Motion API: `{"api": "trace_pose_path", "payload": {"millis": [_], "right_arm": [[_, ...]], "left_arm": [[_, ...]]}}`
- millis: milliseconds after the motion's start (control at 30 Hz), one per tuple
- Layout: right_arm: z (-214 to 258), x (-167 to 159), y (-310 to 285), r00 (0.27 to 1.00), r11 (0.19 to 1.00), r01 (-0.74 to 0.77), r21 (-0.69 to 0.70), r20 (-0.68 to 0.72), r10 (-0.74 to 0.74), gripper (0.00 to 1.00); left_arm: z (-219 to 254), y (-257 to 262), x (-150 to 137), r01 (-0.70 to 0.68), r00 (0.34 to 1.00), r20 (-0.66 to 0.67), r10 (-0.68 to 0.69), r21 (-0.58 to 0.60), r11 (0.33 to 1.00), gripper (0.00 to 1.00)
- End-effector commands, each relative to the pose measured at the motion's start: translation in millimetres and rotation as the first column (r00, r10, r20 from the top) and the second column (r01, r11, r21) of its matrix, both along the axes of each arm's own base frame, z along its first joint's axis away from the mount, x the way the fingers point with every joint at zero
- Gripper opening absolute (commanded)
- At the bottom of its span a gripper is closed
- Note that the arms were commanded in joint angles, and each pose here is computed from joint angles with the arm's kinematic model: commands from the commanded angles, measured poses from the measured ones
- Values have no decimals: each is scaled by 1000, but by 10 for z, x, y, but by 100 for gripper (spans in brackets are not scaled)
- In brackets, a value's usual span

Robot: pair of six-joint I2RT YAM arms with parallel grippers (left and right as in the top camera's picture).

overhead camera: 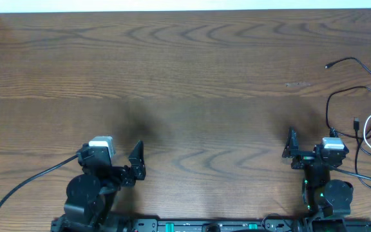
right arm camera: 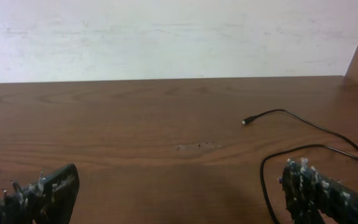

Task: Untangle cables

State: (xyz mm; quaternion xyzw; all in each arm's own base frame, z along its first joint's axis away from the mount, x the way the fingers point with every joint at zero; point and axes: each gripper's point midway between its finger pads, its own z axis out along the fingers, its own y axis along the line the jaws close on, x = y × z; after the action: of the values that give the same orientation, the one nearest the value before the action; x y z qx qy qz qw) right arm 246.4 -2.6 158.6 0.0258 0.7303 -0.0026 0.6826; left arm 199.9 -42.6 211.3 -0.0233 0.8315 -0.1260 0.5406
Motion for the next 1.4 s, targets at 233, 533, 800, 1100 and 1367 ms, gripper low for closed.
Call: {"api": "trace_pose_path", "payload": {"millis": [233,533,800,1100,1367], "right_arm": [[0,-4,-16,1000,1000,9,10,2,-9,99],[0,-4,-16,1000,1000,9,9,2,-9,99],[1,-3,-16,1000,1000,9,10,2,-9,99],[0,-4,-16,1000,1000,9,9,2,-9,99],[0,-4,-16,1000,1000,9,9,2,-9,99]], "left_arm": [[28,36,264,-29,943,331,47,-60,998,95],[0,175,413,-86,873,474,113,-78,993,95],[-55,-67,391,30,831,533,-157,239,971,95],[-662,-140,369,141,928,308,-210,232,963,95],[-684,-176,354,164,927,298,-225,216,962,95]]}}
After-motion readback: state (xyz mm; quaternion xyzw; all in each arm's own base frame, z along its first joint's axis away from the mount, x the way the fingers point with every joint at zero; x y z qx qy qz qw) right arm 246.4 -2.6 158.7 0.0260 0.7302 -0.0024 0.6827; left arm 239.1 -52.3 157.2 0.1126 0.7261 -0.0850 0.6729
